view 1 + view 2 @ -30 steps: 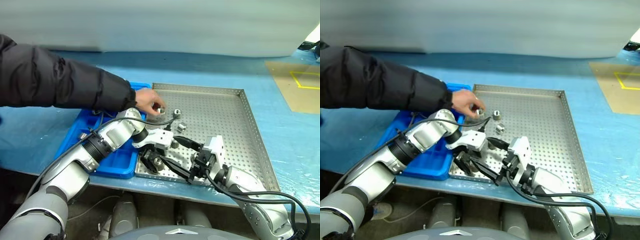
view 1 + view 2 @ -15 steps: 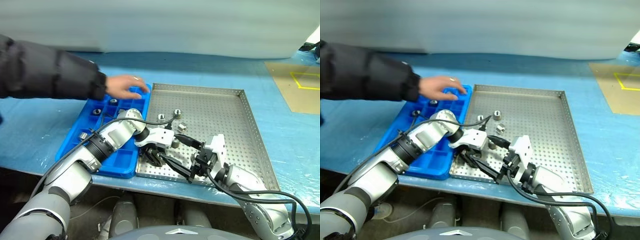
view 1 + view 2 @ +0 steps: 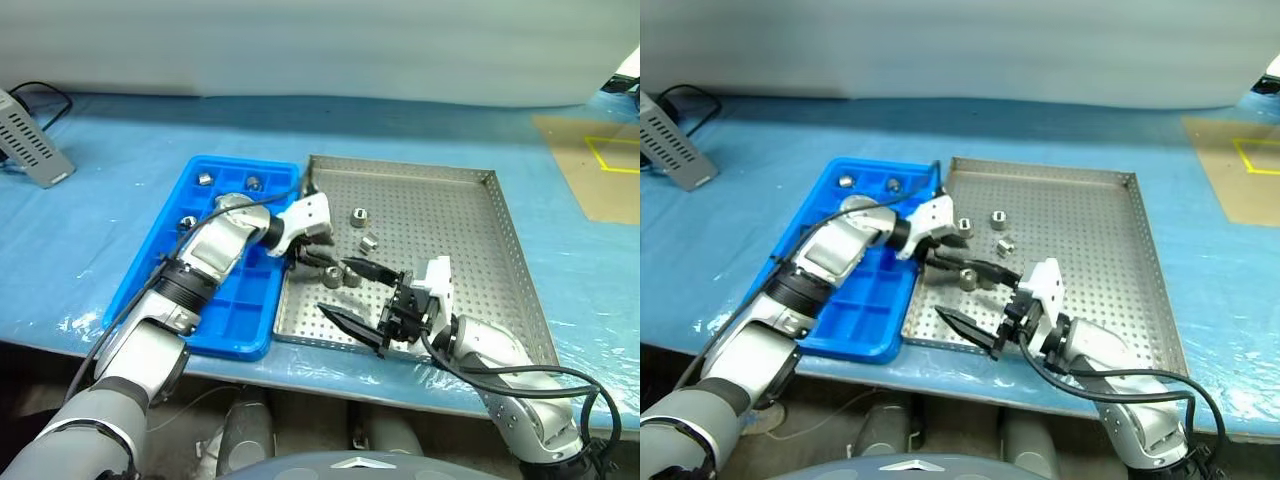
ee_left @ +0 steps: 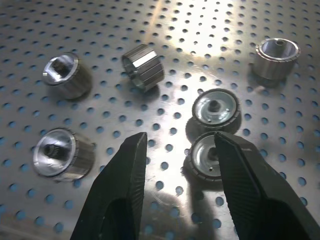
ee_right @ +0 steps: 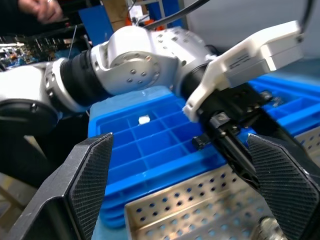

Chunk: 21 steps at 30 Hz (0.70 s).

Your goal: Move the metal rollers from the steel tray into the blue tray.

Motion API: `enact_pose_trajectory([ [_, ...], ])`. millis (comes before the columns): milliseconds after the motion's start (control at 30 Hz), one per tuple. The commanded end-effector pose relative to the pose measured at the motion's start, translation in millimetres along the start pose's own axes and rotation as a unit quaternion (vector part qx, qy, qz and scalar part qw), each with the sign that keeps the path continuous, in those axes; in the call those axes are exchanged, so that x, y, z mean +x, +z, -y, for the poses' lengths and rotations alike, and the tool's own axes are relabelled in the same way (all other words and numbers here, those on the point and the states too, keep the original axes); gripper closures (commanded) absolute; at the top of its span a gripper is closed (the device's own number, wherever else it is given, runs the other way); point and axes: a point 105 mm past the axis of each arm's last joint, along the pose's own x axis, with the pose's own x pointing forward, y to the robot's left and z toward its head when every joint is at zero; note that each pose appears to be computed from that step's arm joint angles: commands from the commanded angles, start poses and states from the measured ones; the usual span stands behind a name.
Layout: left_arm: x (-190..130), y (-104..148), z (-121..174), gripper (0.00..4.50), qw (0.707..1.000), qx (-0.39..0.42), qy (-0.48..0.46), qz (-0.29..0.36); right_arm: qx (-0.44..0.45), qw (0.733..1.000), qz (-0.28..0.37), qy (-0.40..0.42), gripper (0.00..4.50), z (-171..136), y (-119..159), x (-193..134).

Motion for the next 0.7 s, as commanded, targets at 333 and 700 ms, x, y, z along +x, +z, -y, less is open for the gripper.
enact_pose_trajectory([
  [333,-80,2,-2,2.26,0.987,-0.039,0.153,0.042,-0.005,0.998,-0.001,0.067,0.0,13,9,7],
  [700,-89,10,-1,2.26,0.979,-0.053,0.179,0.075,-0.002,0.997,-0.002,0.083,0.0,18,9,12],
])
